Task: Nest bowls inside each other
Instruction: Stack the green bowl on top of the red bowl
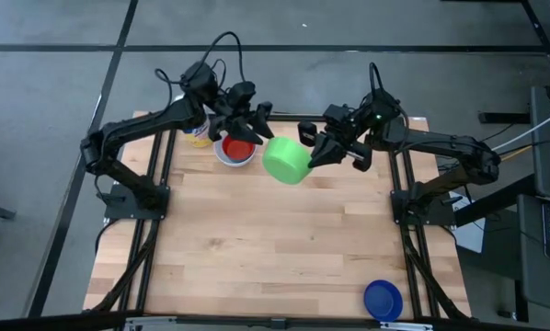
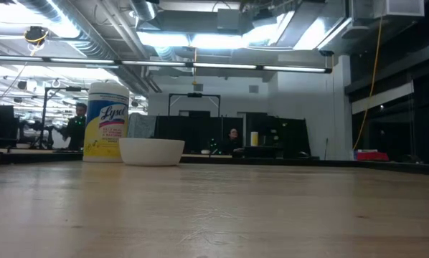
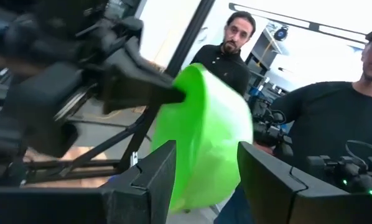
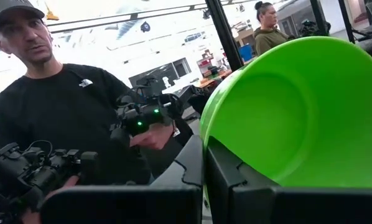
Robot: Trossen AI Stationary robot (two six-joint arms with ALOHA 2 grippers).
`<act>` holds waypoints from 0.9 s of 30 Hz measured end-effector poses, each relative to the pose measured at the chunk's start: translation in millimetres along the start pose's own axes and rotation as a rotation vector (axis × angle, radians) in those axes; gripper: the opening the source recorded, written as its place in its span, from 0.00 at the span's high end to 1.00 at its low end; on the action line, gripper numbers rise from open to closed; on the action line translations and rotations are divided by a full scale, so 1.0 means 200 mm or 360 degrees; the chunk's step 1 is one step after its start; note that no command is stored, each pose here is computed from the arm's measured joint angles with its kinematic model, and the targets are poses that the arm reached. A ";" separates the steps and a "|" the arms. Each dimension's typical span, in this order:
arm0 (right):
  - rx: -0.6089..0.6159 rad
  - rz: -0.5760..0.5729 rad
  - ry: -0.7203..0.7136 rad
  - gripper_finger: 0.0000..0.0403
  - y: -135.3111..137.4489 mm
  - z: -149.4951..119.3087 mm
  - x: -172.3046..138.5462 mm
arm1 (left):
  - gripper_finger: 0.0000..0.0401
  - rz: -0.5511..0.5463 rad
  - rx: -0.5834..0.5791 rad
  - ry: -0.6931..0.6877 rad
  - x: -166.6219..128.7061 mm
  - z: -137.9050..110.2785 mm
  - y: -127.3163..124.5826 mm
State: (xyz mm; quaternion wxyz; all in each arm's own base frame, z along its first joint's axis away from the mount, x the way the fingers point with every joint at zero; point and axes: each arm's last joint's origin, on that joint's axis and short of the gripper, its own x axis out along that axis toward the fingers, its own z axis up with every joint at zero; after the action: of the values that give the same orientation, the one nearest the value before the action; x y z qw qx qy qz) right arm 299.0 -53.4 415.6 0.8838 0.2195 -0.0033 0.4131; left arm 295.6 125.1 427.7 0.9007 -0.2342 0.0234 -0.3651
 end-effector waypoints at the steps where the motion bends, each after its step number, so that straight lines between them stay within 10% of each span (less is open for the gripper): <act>1: 0.0001 -0.0001 0.0001 1.00 0.00 0.00 0.00 | 0.58 -0.0011 0.0017 -0.0005 0.01 0.00 -0.01; 17: 0.0001 0.0039 -0.0034 1.00 -0.01 0.01 0.01 | 0.62 -0.0132 0.0120 -0.0038 0.11 0.00 -0.07; 27: 0.0014 0.0046 -0.0037 1.00 -0.01 0.01 0.01 | 0.96 -0.0188 0.0194 0.0007 0.12 -0.01 -0.08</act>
State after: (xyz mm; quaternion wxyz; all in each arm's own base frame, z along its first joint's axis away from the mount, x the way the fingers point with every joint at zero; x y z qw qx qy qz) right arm 301.9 -54.0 416.9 0.8767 0.2281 -0.0151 0.4232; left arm 302.5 97.6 436.0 0.8902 -0.1790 -0.0108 -0.4188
